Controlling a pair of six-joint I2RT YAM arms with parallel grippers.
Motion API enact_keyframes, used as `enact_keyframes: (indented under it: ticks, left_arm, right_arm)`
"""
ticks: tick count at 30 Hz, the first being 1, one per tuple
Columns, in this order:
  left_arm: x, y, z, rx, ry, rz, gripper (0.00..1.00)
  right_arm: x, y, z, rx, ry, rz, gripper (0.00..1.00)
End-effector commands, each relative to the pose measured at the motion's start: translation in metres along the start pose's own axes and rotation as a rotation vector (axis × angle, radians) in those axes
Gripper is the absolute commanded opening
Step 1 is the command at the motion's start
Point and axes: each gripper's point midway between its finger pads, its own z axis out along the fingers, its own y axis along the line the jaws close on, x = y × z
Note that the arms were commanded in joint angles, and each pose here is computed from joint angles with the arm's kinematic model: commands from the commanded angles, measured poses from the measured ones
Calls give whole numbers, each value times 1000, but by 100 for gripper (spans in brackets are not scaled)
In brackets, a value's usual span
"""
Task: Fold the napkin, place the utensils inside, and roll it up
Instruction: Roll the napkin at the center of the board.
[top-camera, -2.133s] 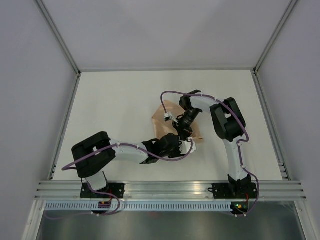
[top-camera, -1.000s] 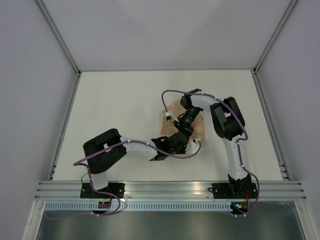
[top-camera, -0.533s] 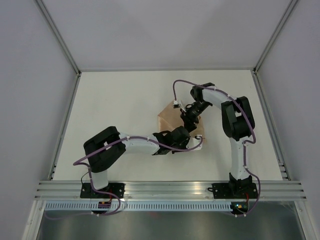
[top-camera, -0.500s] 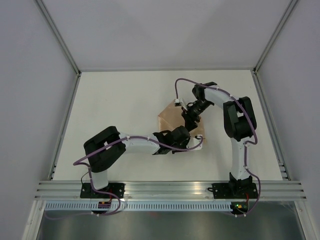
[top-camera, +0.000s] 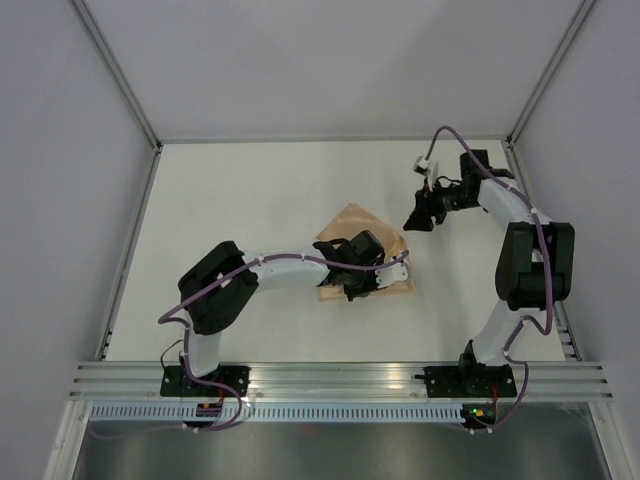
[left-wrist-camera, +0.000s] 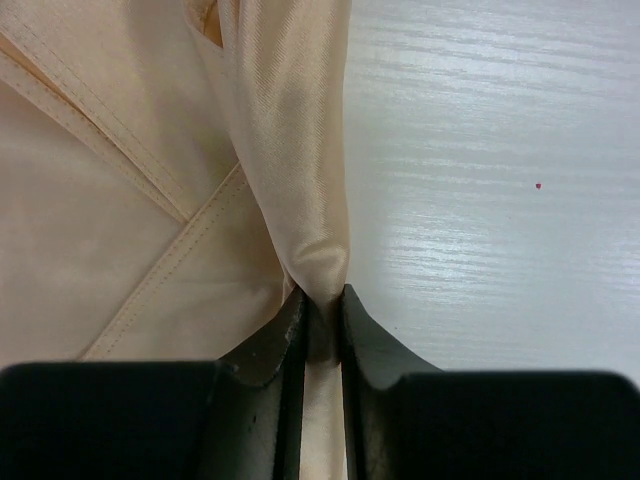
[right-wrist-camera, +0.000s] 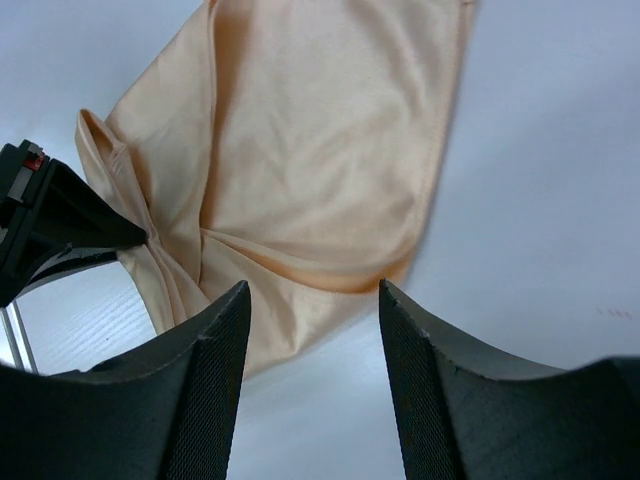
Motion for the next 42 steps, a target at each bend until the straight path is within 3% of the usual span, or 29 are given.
enact_keyframes:
  ticks: [1, 6, 16, 23, 35, 42]
  left_arm:
    - [7, -21, -2, 160, 41, -123, 2]
    - [14, -23, -4, 282, 47, -227, 2]
    - [22, -7, -11, 513, 26, -498, 2]
    - [25, -14, -2, 625, 52, -591, 2]
    - [37, -19, 6, 677, 97, -663, 2]
    - [39, -19, 7, 691, 110, -686, 2]
  right_arm:
    - [-37, -4, -42, 61, -204, -58, 59]
    - [-28, 13, -83, 133, -280, -121, 57]
    - [0, 95, -94, 190, -250, -409, 54]
    - [21, 134, -39, 188, -134, -574, 54]
    - [61, 141, 47, 228, 101, -850, 57]
    - [78, 151, 72, 175, 170, -901, 58]
